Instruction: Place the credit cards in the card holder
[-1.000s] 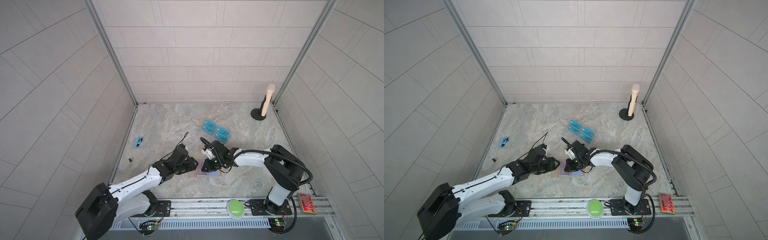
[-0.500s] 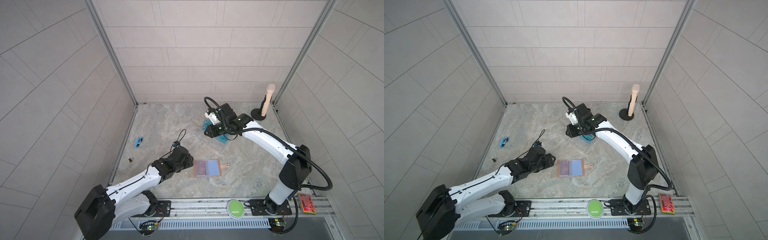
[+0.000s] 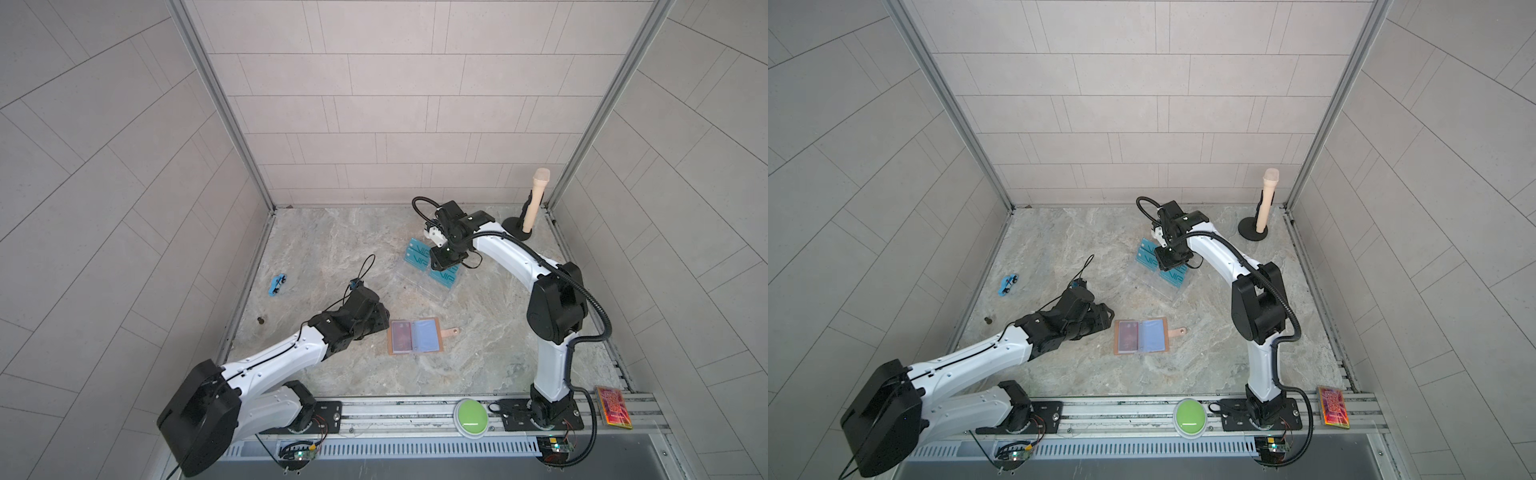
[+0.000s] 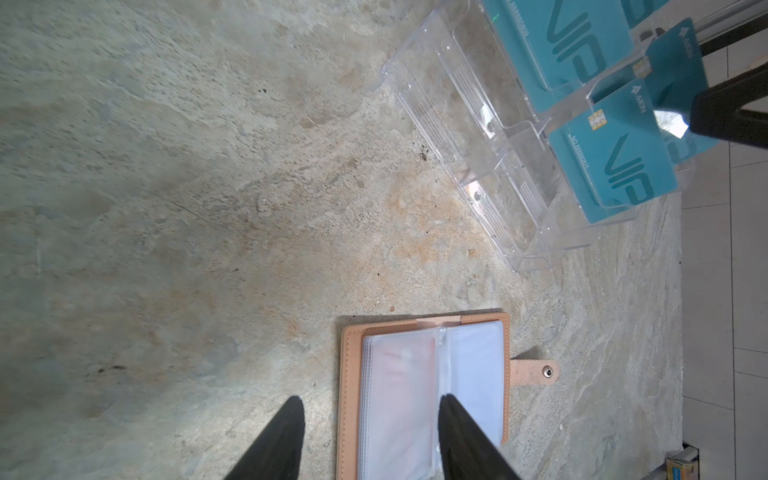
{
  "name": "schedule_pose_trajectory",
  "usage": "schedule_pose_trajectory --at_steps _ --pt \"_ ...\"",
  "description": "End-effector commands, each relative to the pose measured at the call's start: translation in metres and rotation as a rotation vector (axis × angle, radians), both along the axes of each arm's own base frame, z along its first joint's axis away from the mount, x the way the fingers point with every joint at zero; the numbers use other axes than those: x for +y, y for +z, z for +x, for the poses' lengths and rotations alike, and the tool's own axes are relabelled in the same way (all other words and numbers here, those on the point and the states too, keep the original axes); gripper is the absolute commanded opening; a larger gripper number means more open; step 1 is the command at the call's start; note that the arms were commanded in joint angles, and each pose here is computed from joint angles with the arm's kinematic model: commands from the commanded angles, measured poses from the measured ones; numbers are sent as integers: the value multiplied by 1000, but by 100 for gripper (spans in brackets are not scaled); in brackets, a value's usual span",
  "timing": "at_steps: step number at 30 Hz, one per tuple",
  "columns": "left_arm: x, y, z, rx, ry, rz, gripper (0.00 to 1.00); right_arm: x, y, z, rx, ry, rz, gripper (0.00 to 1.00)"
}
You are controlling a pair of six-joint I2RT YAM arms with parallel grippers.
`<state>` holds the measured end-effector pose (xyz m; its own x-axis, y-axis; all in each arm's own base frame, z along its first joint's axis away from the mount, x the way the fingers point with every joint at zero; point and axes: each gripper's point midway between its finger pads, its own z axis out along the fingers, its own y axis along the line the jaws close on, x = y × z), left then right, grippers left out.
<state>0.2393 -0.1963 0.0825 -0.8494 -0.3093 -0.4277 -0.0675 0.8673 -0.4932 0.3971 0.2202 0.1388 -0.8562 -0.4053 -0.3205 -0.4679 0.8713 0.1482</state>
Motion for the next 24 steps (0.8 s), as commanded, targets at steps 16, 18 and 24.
schedule_pose_trajectory --at_steps 16,18,24 --pt "-11 4 6 8 -15 -33 55 -18 -20 3 -5 48 -143 41" --pt "-11 3 6 9 -16 -34 56 -18 -22 2 -2 51 -152 42" --pt "-12 4 6 7 -18 -35 56 -12 -26 -3 10 73 -157 43"
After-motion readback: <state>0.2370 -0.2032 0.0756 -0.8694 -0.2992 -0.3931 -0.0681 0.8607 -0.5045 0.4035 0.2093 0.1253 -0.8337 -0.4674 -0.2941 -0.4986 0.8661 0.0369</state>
